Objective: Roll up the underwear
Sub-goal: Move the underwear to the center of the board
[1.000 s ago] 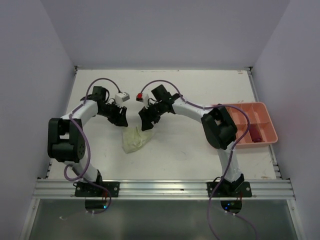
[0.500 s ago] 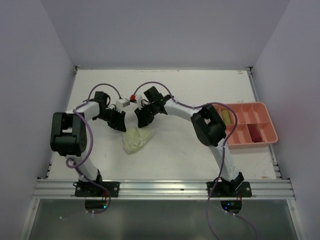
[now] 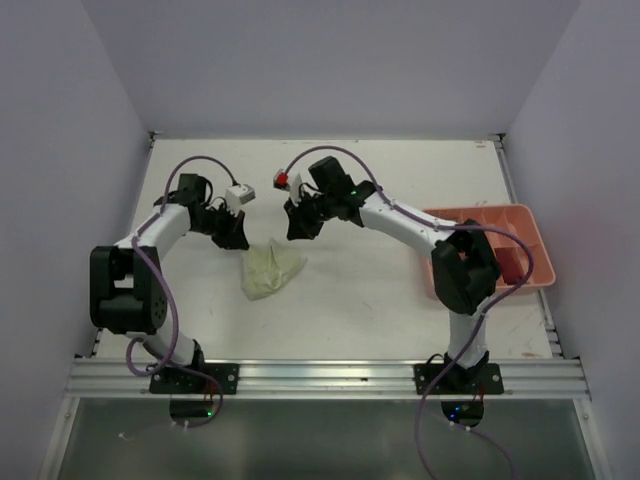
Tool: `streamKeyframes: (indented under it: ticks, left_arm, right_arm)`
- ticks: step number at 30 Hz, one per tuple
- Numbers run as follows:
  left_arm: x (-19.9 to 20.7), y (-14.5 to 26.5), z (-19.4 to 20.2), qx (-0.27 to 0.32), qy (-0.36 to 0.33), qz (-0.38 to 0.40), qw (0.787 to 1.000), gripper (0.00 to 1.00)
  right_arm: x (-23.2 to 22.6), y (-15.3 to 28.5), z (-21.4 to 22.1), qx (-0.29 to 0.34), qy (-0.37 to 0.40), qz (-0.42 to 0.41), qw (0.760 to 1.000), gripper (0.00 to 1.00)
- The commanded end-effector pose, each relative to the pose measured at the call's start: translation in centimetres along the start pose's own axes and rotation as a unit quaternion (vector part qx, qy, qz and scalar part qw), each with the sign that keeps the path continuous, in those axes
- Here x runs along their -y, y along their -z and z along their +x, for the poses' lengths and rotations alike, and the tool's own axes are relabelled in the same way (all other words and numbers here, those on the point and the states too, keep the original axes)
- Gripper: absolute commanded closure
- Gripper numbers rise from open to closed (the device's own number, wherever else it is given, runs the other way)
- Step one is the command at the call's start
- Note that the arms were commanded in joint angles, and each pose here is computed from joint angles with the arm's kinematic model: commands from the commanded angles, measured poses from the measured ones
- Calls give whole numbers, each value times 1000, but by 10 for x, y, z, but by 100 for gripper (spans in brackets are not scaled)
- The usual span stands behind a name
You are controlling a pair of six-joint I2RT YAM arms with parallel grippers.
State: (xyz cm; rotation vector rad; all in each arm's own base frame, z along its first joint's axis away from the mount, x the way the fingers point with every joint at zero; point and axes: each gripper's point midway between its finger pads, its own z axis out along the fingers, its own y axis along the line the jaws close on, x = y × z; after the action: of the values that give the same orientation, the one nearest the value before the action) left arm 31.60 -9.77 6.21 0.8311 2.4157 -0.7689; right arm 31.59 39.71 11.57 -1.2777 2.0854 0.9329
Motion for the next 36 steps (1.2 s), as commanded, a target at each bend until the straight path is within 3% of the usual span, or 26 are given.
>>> streamKeyframes:
  ticks: [1,5,8,10,11,12,15,19,25,30,33,34,36]
  left_arm:
    - [16,33,-47,72,-81,6,994,100]
    - [43,68,-68,103,-157,10,982,100]
    - [72,87,-86,122,-248,-1,961,100]
    - [93,90,-95,120,-301,-8,946,100]
    - [107,96,-101,127,-335,-13,933,100]
    - [116,98,-105,131,-356,-13,925,100]
    - [150,111,-127,165,-407,-1,899,100]
    - [168,123,-138,190,-407,26,893,100]
    - [196,132,-120,173,-414,91,889,100]
    - [216,152,-116,193,-437,93,874,100]
    - [214,147,-96,178,-478,91,855,100]
    - [213,149,-92,180,-517,79,833,100]
    - [207,141,-81,174,-538,72,821,100]
  right_arm:
    - [-4,60,-39,59,37,35,997,100]
    - [3,92,-37,69,25,63,995,100]
    - [19,125,-44,99,2,86,991,96]
    - [26,144,-48,116,-6,84,990,80]
    - [24,151,-50,122,0,81,989,67]
    - [18,160,-54,130,11,76,988,42]
    - [9,171,-54,128,44,71,988,23]
    - [7,172,-46,114,49,69,990,22]
    - [15,173,-31,111,48,87,989,21]
    - [-11,170,-27,114,53,4,992,22]
    - [-41,172,-36,160,95,-69,980,21]
    - [-49,174,-40,174,95,-83,977,20]
    - [-61,166,-40,177,100,-113,973,19]
